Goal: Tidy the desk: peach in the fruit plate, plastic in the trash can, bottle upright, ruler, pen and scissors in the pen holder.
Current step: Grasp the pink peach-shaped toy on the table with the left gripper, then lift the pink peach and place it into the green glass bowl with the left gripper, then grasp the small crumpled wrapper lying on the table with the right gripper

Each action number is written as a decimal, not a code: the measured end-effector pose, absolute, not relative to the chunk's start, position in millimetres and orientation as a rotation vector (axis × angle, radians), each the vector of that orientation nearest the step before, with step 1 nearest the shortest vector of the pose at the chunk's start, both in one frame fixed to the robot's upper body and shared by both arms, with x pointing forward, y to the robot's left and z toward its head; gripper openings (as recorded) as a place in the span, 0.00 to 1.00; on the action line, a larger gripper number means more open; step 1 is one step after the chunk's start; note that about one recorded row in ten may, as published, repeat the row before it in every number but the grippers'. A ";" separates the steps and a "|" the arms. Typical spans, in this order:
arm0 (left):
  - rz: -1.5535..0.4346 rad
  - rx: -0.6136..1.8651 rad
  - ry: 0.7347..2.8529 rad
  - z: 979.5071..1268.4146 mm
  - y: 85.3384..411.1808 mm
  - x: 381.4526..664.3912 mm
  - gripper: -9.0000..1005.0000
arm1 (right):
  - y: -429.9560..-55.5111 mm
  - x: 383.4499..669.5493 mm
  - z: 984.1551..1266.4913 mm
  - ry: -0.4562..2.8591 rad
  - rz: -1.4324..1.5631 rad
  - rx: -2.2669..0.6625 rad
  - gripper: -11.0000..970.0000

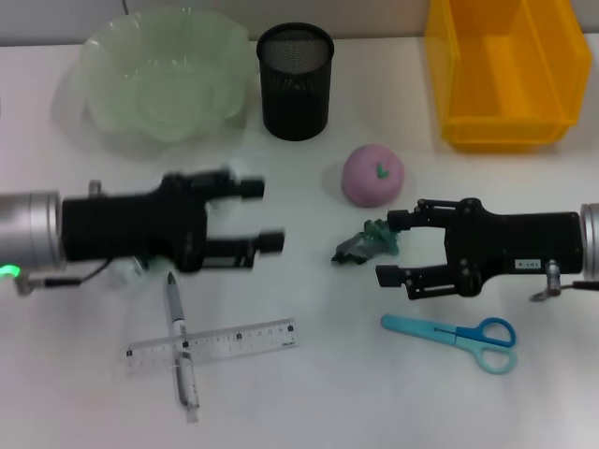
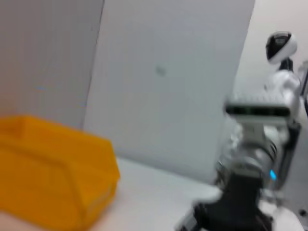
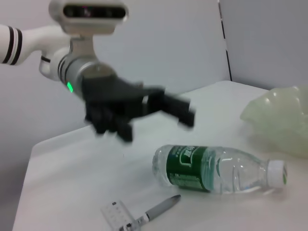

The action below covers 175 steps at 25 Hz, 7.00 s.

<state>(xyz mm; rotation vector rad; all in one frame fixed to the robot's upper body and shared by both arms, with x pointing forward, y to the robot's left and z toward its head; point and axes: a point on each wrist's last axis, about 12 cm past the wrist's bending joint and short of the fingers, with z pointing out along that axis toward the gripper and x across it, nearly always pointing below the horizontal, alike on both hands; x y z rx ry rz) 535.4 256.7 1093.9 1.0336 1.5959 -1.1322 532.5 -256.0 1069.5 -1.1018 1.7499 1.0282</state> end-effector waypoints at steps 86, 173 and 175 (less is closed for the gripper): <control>-0.546 1.129 1.907 1066.2 113.1 609.7 0.49 | -287.2 521.7 1056.1 1.917 0.988 -0.924 0.83; -0.966 0.460 1.472 1094.6 271.8 561.0 0.66 | -279.9 538.7 1085.4 1.764 1.048 -0.917 0.81; -1.014 0.530 1.499 1094.1 278.8 552.4 0.70 | -284.2 548.6 1104.4 1.764 1.070 -0.930 0.81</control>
